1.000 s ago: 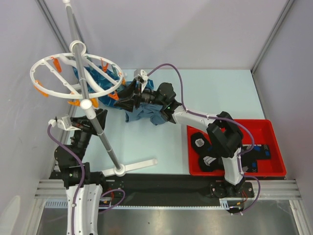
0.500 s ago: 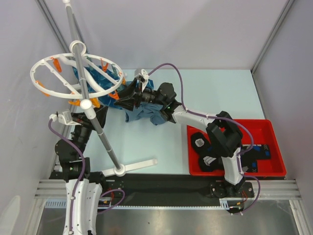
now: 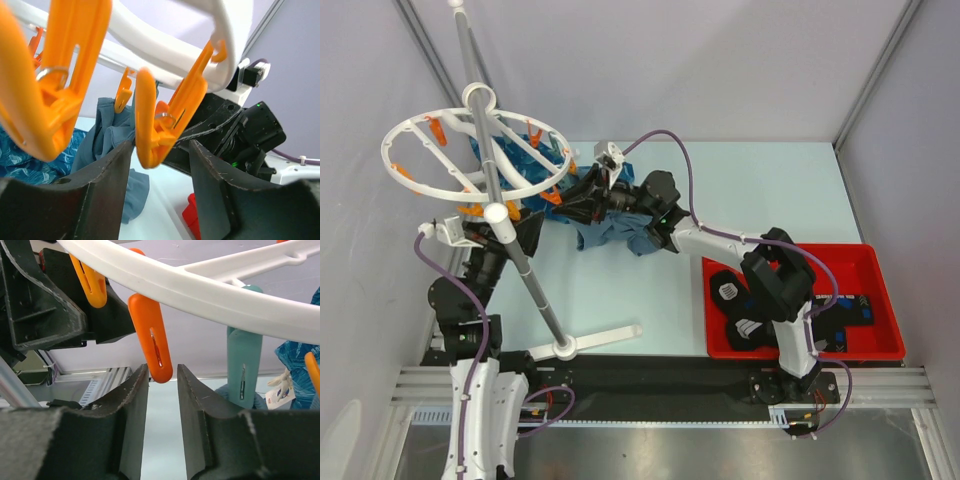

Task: Clip the socks to the hanger
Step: Open the clamp at the hanger.

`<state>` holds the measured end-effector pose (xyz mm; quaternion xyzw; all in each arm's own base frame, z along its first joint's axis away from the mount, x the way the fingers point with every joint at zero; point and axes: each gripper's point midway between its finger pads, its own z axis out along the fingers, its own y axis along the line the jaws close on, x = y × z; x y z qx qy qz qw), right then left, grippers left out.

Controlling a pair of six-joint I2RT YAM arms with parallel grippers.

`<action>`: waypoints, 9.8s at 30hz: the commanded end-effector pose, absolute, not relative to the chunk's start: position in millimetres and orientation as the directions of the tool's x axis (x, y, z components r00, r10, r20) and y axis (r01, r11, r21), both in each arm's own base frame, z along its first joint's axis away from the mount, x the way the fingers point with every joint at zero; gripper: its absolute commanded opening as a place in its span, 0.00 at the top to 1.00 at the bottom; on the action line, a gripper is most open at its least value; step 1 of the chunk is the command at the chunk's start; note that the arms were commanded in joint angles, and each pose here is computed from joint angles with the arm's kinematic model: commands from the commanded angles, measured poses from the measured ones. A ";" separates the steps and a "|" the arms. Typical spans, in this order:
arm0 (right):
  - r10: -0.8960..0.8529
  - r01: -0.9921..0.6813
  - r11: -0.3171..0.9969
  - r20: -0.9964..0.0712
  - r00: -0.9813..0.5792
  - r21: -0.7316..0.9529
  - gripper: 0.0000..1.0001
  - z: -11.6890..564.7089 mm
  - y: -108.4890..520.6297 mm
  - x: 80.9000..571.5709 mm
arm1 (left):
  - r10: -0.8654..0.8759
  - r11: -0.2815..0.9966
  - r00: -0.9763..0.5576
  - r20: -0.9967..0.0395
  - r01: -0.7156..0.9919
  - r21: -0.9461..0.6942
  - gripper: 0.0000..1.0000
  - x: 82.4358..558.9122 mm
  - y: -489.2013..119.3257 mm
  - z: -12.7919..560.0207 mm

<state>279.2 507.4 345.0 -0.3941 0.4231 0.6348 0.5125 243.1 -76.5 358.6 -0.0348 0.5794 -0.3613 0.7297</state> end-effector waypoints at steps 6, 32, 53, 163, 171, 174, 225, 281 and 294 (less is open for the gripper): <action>0.387 -0.988 -0.148 -0.916 -0.103 0.049 0.72 394.4 498.3 253.3 | -0.582 0.702 0.067 -0.810 0.544 -0.460 0.39 238.6 -84.8 387.8; 0.163 -0.963 0.268 -0.986 0.043 0.002 1.00 397.9 515.7 259.2 | -0.625 0.688 0.020 -0.780 0.486 -0.539 0.29 243.5 -79.4 403.4; 0.033 -0.888 0.442 -0.987 0.156 -0.126 1.00 401.1 521.2 258.0 | -0.610 0.725 0.001 -0.792 0.405 -0.558 0.22 259.4 -72.1 401.2; 0.300 -0.994 0.029 -0.948 0.111 -0.107 0.69 415.6 518.1 238.2 | -0.653 0.660 -0.054 -0.755 0.448 -0.603 1.00 258.3 -94.8 396.8; 0.286 -0.995 0.008 -0.953 0.099 -0.101 1.00 419.1 525.8 237.7 | -0.650 0.665 -0.066 -0.757 0.431 -0.609 1.00 259.7 -94.1 389.4; 0.262 -0.994 0.048 -0.959 0.111 -0.102 1.00 419.5 531.0 239.4 | -0.646 0.686 -0.056 -0.762 0.395 -0.611 0.63 258.3 -88.3 387.3; 0.080 -0.882 0.425 -0.961 0.263 -0.206 1.00 417.6 513.0 260.0 | -0.709 0.662 -0.046 -0.704 0.301 -0.686 0.45 257.2 -74.6 404.4; 0.190 -0.957 0.208 -0.952 0.241 -0.201 0.35 410.9 483.4 248.2 | -0.766 0.608 -0.097 -0.636 0.216 -0.764 1.00 258.0 -71.2 389.0; 0.261 -0.970 0.146 -0.938 0.228 -0.195 0.33 412.9 503.4 234.7 | -0.852 0.449 -0.184 -0.490 0.222 -0.865 1.00 249.8 -84.7 390.2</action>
